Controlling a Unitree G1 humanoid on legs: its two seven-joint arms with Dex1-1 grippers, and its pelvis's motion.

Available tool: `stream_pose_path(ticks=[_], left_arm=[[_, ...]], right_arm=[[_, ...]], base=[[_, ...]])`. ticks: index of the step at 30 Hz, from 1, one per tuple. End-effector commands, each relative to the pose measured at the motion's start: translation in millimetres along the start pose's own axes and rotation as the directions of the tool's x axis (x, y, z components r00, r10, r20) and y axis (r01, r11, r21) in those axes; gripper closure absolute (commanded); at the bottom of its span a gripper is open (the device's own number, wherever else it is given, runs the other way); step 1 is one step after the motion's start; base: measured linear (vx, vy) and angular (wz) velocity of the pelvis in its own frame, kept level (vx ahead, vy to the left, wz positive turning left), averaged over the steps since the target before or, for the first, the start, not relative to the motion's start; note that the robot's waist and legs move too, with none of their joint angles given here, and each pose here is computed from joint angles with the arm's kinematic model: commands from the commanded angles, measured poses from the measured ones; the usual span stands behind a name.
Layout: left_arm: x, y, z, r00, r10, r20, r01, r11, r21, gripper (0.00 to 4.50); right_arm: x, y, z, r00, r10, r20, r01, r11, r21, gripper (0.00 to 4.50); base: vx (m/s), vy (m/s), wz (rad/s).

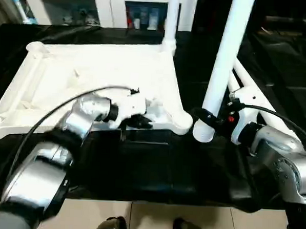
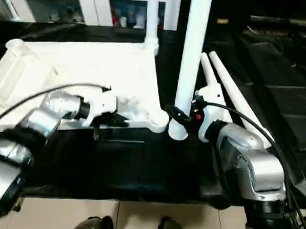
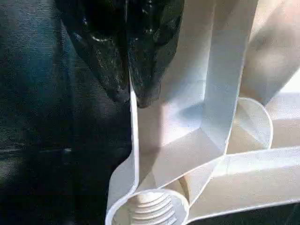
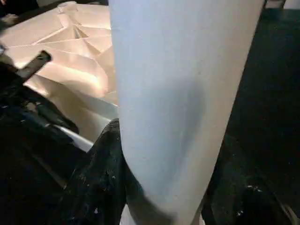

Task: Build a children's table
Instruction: Insert table leg to table base

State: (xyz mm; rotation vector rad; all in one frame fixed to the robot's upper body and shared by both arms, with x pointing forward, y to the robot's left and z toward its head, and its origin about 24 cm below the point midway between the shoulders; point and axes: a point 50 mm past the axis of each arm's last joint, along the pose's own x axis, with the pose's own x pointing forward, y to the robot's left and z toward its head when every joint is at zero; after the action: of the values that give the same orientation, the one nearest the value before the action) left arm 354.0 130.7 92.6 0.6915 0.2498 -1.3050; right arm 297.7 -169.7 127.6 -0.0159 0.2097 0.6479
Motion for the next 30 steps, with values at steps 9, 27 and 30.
stream_pose_path(ticks=[9, 27, 30], left_arm=[[2.3, -2.5, 4.4, 0.997, 0.017, 0.078, -0.013, 0.999, -0.052, 3.61], [2.1, -4.1, -1.4, 0.998, -0.056, 0.007, 0.056, 0.998, -0.036, 3.96], [2.8, -4.1, -1.2, 0.998, -0.055, 0.012, 0.055, 0.998, -0.039, 4.14]], right_arm=[[1.3, -0.7, 12.7, 0.998, 0.027, 0.049, -0.026, 0.999, -0.023, 2.66], [-1.9, -0.9, 13.3, 0.998, 0.028, 0.049, -0.027, 0.999, -0.035, 2.66], [-1.6, 0.4, 14.8, 0.998, 0.039, 0.057, -0.037, 0.999, -0.030, 2.66]], base=[[0.000, 0.000, 0.00], [0.000, 0.000, 0.00], [0.000, 0.000, 0.00]])
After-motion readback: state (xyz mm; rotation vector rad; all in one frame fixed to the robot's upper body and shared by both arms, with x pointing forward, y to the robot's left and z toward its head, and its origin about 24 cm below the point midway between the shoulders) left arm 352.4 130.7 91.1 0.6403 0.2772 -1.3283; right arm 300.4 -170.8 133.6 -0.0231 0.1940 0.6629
